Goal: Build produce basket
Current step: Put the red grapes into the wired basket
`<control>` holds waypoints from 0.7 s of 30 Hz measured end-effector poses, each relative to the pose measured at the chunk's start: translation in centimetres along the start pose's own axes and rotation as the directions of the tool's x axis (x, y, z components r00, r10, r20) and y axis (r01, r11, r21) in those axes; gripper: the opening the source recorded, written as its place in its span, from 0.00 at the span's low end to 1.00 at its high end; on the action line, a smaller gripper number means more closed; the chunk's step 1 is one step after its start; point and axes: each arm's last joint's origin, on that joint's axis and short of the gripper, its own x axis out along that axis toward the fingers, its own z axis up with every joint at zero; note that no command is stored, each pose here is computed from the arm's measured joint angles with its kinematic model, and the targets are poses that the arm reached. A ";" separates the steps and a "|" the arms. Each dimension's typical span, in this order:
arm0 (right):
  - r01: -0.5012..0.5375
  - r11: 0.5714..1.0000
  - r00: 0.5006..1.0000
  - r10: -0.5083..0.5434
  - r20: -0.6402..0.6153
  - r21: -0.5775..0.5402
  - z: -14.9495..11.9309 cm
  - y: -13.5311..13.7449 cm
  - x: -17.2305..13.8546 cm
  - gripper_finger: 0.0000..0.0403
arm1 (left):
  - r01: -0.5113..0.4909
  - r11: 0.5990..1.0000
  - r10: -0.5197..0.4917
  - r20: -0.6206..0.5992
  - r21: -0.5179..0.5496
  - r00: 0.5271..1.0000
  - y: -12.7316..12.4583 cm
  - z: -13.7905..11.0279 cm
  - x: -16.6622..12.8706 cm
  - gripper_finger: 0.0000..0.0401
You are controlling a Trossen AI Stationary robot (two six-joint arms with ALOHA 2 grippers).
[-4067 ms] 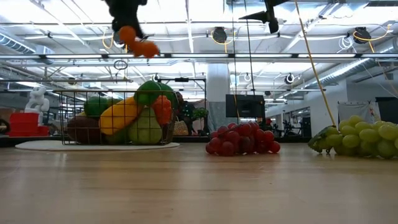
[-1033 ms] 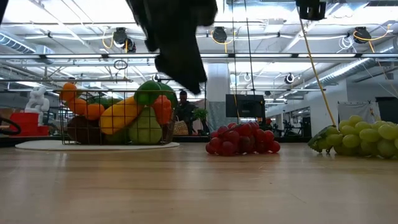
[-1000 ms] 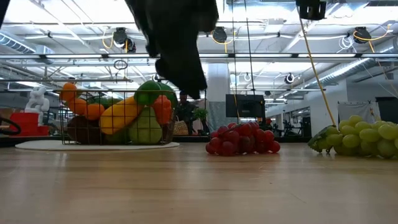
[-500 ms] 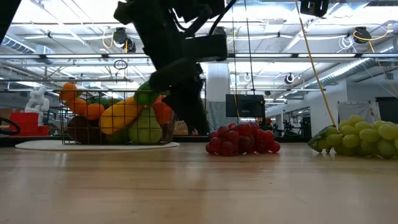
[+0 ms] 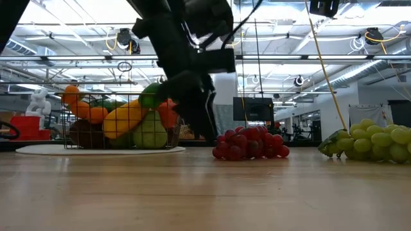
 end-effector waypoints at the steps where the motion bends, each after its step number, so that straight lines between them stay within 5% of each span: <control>1: 0.000 1.000 1.000 0.000 0.000 -0.002 0.0 0.0 0.0 0.59 | 0.011 1.000 -0.011 -0.007 0.007 1.000 0.0 -0.1 0.1 0.45; 21: 0.003 1.000 1.000 -0.003 0.002 -0.019 0.0 0.0 0.0 0.59 | 0.080 0.997 -0.080 0.000 0.014 0.997 0.3 -0.2 0.8 0.25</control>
